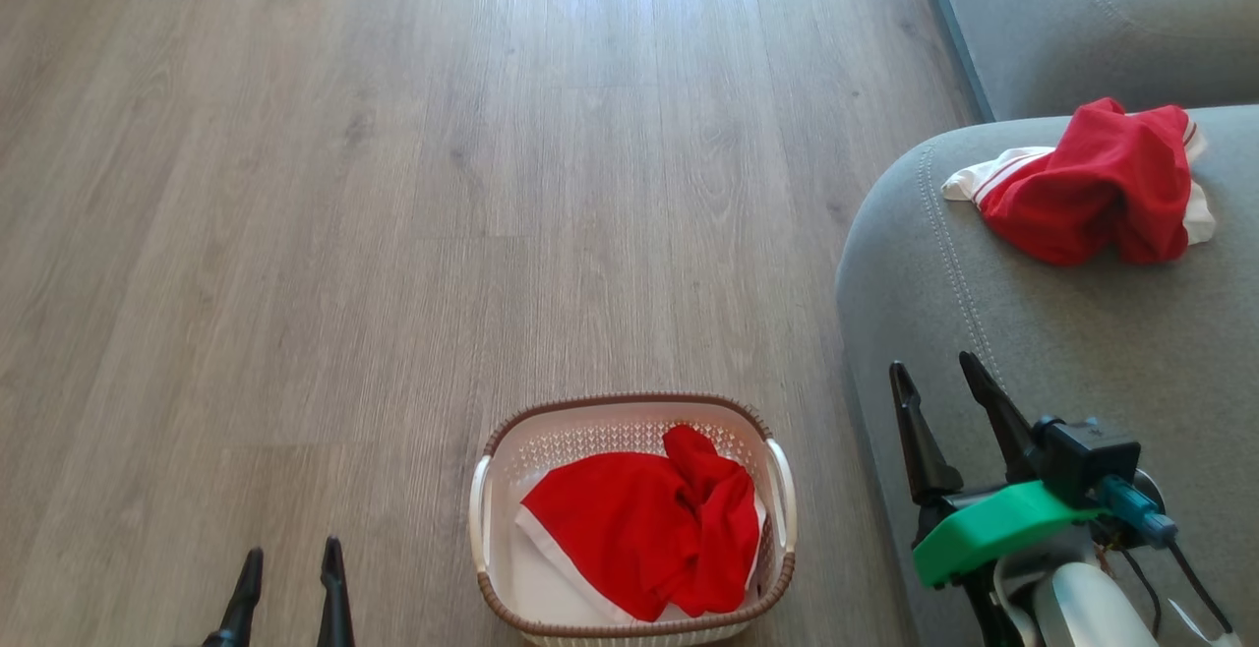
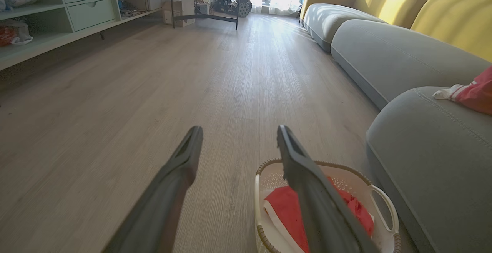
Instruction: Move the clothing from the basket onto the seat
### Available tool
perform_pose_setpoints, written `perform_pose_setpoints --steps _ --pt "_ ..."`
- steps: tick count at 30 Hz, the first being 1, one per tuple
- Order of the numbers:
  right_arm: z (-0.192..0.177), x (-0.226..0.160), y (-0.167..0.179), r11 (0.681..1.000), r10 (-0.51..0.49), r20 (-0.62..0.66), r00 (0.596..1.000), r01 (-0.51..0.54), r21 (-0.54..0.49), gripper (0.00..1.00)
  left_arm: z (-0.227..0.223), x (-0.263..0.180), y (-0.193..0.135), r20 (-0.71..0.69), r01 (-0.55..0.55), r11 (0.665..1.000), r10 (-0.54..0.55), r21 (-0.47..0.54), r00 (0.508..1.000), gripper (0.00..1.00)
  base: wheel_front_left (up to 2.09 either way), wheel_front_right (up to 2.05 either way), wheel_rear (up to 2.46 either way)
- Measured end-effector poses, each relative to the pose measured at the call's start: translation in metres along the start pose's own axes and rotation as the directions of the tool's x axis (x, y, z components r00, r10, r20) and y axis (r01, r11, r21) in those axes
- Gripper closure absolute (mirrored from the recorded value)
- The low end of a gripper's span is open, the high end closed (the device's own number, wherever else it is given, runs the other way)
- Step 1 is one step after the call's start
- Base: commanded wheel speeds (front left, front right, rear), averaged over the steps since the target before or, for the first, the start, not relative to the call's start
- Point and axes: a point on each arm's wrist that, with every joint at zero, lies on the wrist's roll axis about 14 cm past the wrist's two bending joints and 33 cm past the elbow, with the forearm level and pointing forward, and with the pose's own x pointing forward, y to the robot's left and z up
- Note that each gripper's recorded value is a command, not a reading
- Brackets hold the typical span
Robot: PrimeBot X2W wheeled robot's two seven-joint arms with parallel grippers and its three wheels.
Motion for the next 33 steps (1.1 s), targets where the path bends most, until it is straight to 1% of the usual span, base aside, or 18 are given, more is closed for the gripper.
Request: perform_pose_setpoints --steps 6,11,16,19,27,29,33 --pt "-0.002 -0.001 -0.004 1.0 -0.013 -0.007 1.0 0.013 0.0 0.0 -0.012 -0.001 -0.008 -0.036 0.034 0.999 -0.034 0.01 0.999 0.0 0.0 0.0 0.0" --pt "-0.005 -0.002 -0.014 0.999 -0.043 -0.012 0.999 0.043 -0.001 0.0 -0.026 0.0 -0.026 -0.08 0.088 0.996 -0.087 0.014 0.993 0.0 0.0 0.0 0.0" --pt "-0.004 0.002 -0.027 0.997 -0.076 -0.007 0.997 0.076 -0.024 0.0 -0.032 0.02 -0.048 -0.114 0.162 0.987 -0.159 0.021 0.981 0.0 0.0 0.0 0.0" --pt "-0.004 0.012 -0.037 0.994 -0.097 -0.004 0.995 0.096 -0.042 0.0 -0.041 0.038 -0.063 -0.158 0.204 0.979 -0.199 0.02 0.967 0.0 0.0 0.0 0.0" --pt "0.015 0.064 -0.063 0.986 -0.13 0.08 0.988 0.137 -0.09 0.0 -0.075 0.096 -0.103 -0.272 0.332 0.942 -0.309 0.044 0.911 0.0 0.0 0.0 0.0" --pt "0.016 0.076 -0.071 0.983 -0.141 0.096 0.985 0.15 -0.103 0.0 -0.09 0.11 -0.114 -0.312 0.367 0.929 -0.336 0.044 0.889 0.0 0.0 0.0 0.0" --pt "0.013 0.097 -0.086 0.977 -0.16 0.118 0.98 0.174 -0.121 0.0 -0.124 0.132 -0.124 -0.401 0.412 0.91 -0.363 0.042 0.841 0.0 0.0 0.0 0.0"
